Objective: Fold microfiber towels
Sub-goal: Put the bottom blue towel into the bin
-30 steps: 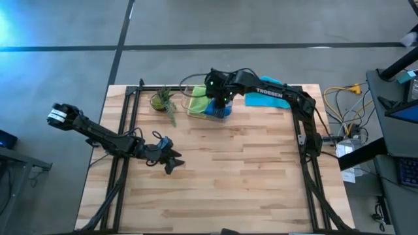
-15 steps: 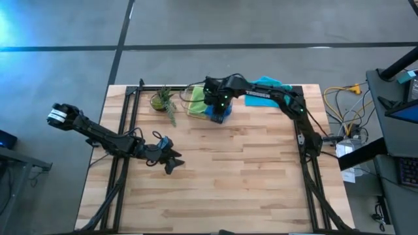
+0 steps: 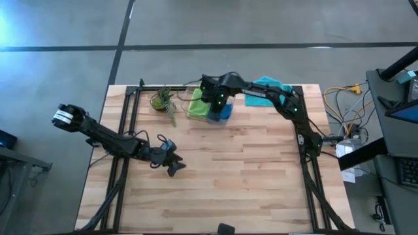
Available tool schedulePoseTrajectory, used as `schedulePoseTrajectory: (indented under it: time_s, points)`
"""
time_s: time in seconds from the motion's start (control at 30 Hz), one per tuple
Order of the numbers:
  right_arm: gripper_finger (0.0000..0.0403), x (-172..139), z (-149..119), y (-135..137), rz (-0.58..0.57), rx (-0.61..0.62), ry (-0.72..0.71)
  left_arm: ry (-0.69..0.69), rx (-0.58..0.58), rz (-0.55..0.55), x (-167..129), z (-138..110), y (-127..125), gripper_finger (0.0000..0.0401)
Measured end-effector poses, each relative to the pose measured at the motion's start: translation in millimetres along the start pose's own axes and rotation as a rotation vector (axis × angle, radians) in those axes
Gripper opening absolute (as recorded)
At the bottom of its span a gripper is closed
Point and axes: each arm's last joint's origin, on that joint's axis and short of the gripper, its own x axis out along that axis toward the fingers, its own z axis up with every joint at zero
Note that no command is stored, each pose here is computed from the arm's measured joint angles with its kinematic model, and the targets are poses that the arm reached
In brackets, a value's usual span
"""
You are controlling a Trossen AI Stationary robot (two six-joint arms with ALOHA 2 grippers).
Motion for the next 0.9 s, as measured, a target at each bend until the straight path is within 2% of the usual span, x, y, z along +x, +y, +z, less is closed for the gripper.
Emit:
schedulePoseTrajectory:
  time_s: [0.1, 0.23, 0.4, 0.7, 0.8, 0.9]
  points:
    - [0.0009, -18, 1, -2, -0.007, 0.006, -0.033, -0.015, -0.005, -0.024, 4, 0, -2, 0.0235]
    - [0.0009, -18, -6, -5, 0.001, -0.001, 0.039, -0.034, -0.011, -0.049, 10, 0, -5, 0.0235]
    - [0.0009, 6, -19, -9, 0.037, -0.004, 0.189, -0.046, -0.016, -0.068, 14, 1, -7, 0.0235]
    - [0.0009, 44, -26, -17, 0.104, 0.019, 0.295, -0.051, -0.016, -0.074, 13, 2, -7, 0.0235]
    - [0.0009, 39, -27, -20, 0.096, 0.056, 0.298, -0.052, -0.016, -0.076, 12, 2, -7, 0.0235]
    - [0.0009, 17, -27, -24, 0.076, 0.074, 0.255, -0.054, -0.017, -0.080, 11, 2, -7, 0.0235]
